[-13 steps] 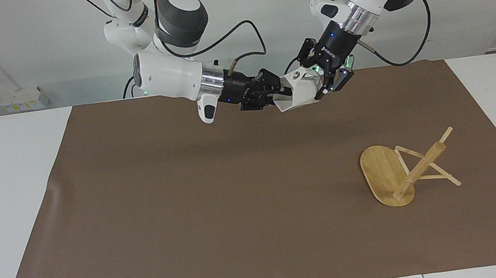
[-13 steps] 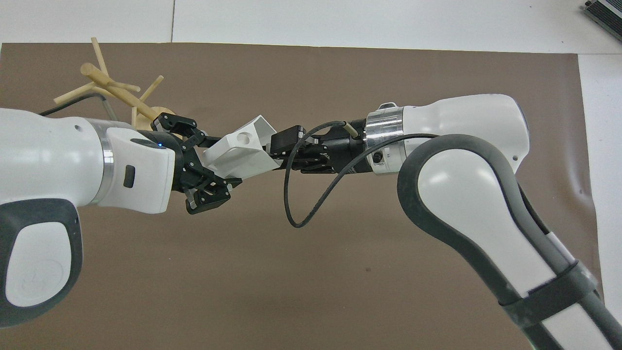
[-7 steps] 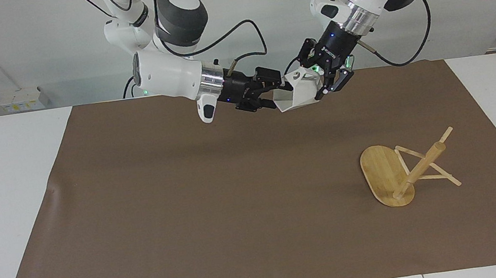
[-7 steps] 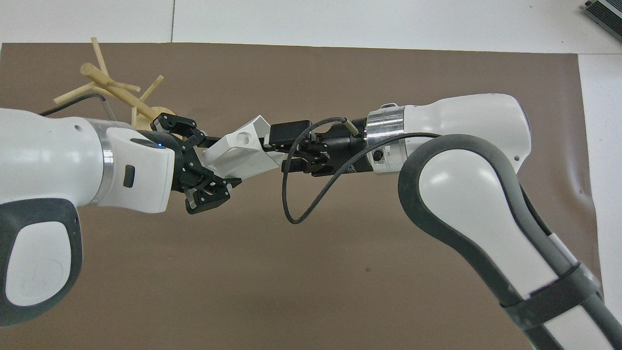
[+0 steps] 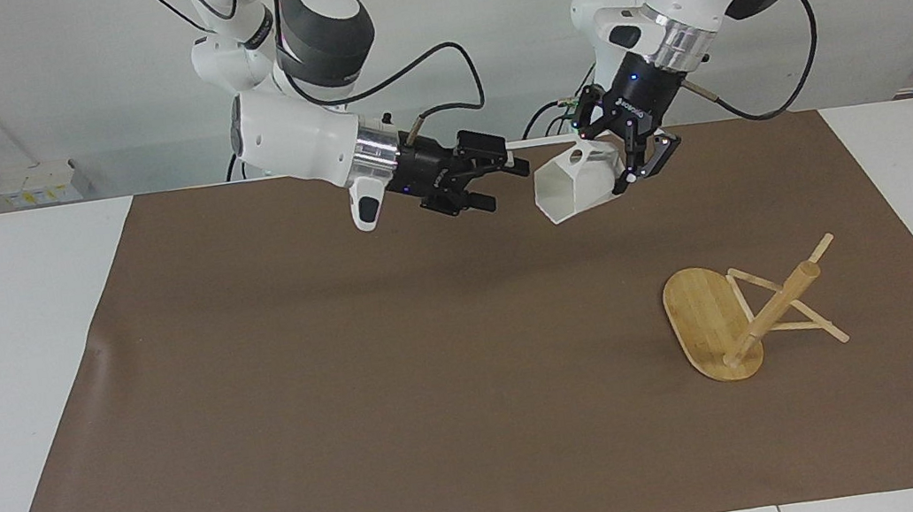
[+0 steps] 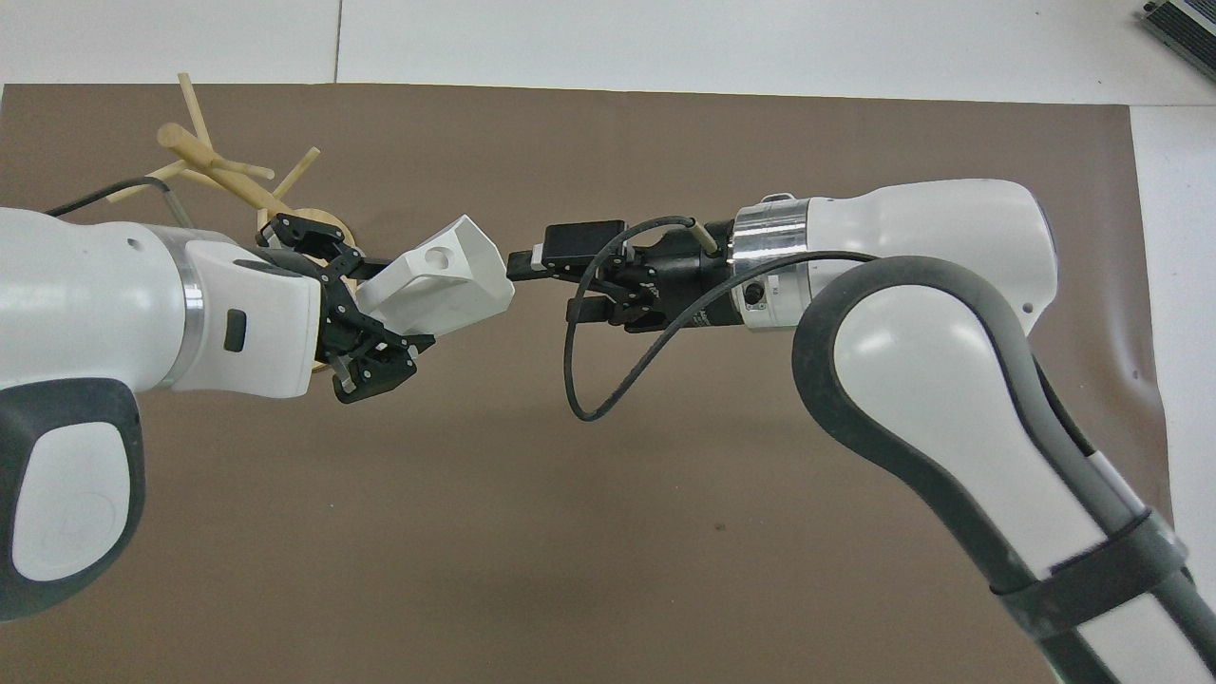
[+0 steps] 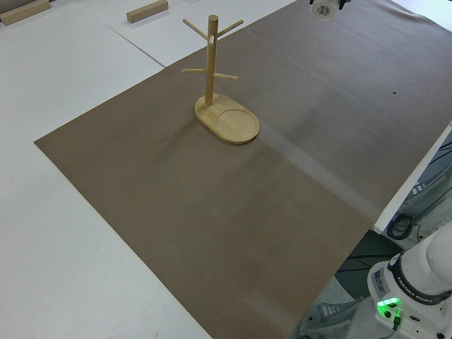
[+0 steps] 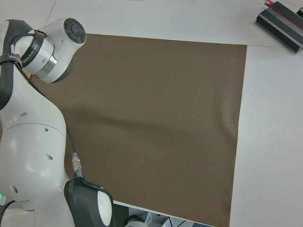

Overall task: Hang cup on rack
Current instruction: 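Open the right gripper and withdraw it while the left gripper holds the cup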

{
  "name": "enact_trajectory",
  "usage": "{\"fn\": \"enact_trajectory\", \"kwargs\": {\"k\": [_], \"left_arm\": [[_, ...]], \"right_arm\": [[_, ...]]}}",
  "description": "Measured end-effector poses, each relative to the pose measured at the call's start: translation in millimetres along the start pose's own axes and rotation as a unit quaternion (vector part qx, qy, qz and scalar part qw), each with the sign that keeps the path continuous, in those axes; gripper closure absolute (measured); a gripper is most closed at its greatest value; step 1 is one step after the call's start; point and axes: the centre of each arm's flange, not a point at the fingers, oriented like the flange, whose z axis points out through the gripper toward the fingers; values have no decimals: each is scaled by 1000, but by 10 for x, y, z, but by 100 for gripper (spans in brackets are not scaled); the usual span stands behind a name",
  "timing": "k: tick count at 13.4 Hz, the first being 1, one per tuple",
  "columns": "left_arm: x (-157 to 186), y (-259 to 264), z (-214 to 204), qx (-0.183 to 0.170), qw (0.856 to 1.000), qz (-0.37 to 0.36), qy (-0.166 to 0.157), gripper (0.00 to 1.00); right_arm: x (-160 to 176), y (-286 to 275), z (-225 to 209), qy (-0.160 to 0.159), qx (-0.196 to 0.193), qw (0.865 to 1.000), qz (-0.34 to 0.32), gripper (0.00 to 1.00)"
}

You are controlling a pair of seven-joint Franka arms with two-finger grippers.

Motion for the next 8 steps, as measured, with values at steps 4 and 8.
{"fn": "enact_trajectory", "kwargs": {"k": [4,8], "left_arm": [[-235,-159,217,19,994,-102,-12,26],[-465,-436,377,31,978,-207,-16,26]], "right_arm": [[277,150,-418,82,-121,985,-87,0],[560,566,-988,102,-228,963,-105,0]]}}
